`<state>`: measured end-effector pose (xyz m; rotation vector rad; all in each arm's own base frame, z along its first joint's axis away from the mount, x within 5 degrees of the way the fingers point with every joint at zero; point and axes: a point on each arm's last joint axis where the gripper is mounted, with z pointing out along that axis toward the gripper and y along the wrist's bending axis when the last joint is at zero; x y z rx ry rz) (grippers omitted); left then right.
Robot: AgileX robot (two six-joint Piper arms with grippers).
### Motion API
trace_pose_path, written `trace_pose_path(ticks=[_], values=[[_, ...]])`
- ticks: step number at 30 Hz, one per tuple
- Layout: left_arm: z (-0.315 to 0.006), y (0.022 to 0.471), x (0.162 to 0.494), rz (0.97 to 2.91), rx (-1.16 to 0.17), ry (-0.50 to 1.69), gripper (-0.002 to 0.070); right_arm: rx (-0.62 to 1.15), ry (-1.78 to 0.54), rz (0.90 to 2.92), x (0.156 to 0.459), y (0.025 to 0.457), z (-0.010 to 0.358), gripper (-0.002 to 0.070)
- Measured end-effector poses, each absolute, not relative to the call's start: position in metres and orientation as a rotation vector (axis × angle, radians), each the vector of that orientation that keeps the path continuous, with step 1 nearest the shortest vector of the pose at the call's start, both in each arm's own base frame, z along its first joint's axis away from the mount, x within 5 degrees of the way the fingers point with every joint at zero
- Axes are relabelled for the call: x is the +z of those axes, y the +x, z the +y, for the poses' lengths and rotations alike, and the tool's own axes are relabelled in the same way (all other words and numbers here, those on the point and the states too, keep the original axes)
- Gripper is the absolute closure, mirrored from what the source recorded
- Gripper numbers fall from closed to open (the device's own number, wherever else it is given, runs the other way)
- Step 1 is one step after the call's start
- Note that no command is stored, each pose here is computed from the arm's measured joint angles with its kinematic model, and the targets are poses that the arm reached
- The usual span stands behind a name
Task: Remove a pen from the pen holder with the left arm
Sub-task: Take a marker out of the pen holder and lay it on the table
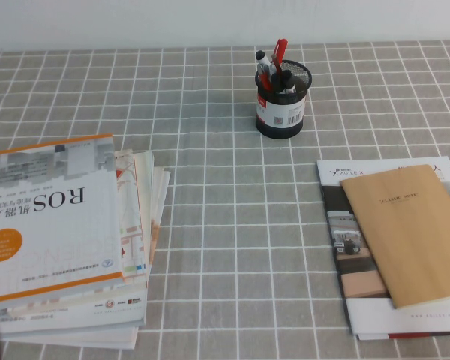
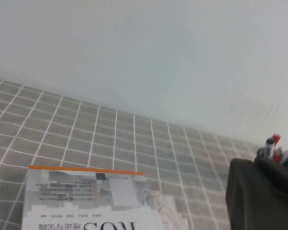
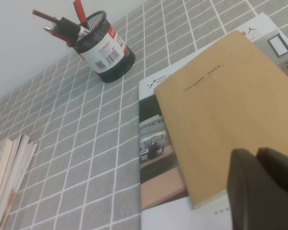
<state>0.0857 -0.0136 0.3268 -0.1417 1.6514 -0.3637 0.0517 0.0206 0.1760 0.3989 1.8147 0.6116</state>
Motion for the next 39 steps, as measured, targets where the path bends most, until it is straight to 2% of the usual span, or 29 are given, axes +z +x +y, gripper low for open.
trace_pose_path(ticks=[5,11,14,19,23,26,32,39], values=[[-0.023,0.131,0.347,1.807,-0.282,0.067,0.0678,0.612,0.399,1.815,0.176,0.052,0.021,0.0689],[-0.052,0.185,0.35,1.881,-0.391,0.346,0.0666,0.612,0.399,1.815,0.176,0.052,0.021,0.0689],[-0.077,0.212,0.34,1.891,-0.418,0.549,0.062,0.612,0.399,1.815,0.176,0.052,0.021,0.0689],[-0.119,0.236,0.326,1.842,-0.437,0.814,0.0461,0.612,0.399,1.815,0.176,0.052,0.021,0.0689],[-0.142,0.253,0.315,1.84,-0.449,0.856,0.0319,0.612,0.399,1.815,0.176,0.052,0.021,0.0689],[-0.155,0.267,0.309,1.851,-0.477,0.816,0.0267,0.612,0.399,1.815,0.176,0.052,0.021,0.0689],[-0.173,0.296,0.3,1.869,-0.594,0.67,0.0245,0.612,0.399,1.815,0.176,0.052,0.021,0.0689],[-0.194,0.315,0.29,1.735,-0.618,0.884,0.0244,0.612,0.399,1.815,0.176,0.052,0.021,0.0689]])
